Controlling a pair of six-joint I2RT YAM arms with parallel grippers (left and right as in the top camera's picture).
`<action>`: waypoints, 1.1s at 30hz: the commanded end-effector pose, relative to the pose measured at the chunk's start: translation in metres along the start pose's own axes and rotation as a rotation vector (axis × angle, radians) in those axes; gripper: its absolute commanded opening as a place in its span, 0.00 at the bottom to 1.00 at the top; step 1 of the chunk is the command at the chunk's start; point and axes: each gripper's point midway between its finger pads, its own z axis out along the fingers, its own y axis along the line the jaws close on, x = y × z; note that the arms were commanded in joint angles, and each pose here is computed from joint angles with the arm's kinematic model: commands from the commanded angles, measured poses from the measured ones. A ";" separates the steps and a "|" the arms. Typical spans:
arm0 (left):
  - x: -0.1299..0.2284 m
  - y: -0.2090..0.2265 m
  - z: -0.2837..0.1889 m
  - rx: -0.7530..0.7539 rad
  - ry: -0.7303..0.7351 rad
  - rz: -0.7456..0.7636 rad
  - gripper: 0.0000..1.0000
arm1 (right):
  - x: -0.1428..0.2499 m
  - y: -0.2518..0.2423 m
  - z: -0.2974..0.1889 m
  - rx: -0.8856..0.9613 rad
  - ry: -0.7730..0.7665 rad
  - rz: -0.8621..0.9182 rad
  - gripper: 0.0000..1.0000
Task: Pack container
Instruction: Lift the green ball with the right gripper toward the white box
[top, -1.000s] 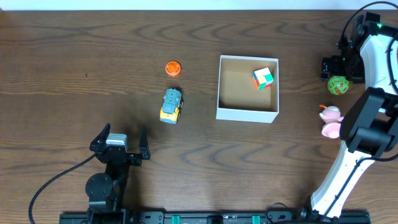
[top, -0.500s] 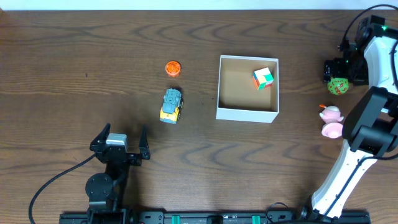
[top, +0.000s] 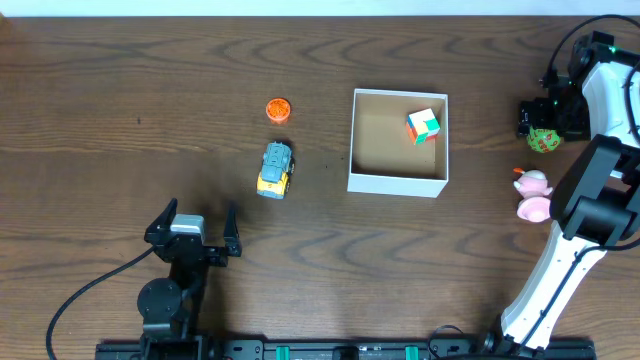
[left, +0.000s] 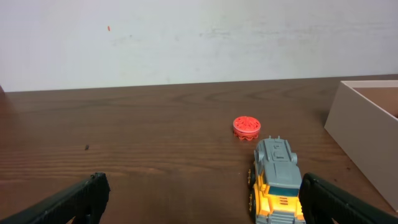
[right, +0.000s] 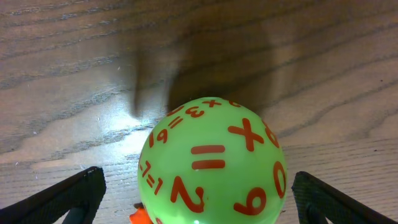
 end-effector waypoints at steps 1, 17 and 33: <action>0.015 -0.002 0.001 0.014 0.044 0.012 0.98 | 0.003 -0.002 0.007 -0.011 0.014 -0.002 0.94; 0.015 -0.002 0.001 0.014 0.044 0.012 0.98 | -0.001 0.007 0.003 -0.044 -0.001 0.014 0.63; 0.015 -0.002 0.001 0.014 0.044 0.012 0.98 | -0.026 0.088 -0.121 -0.136 -0.187 -0.086 0.54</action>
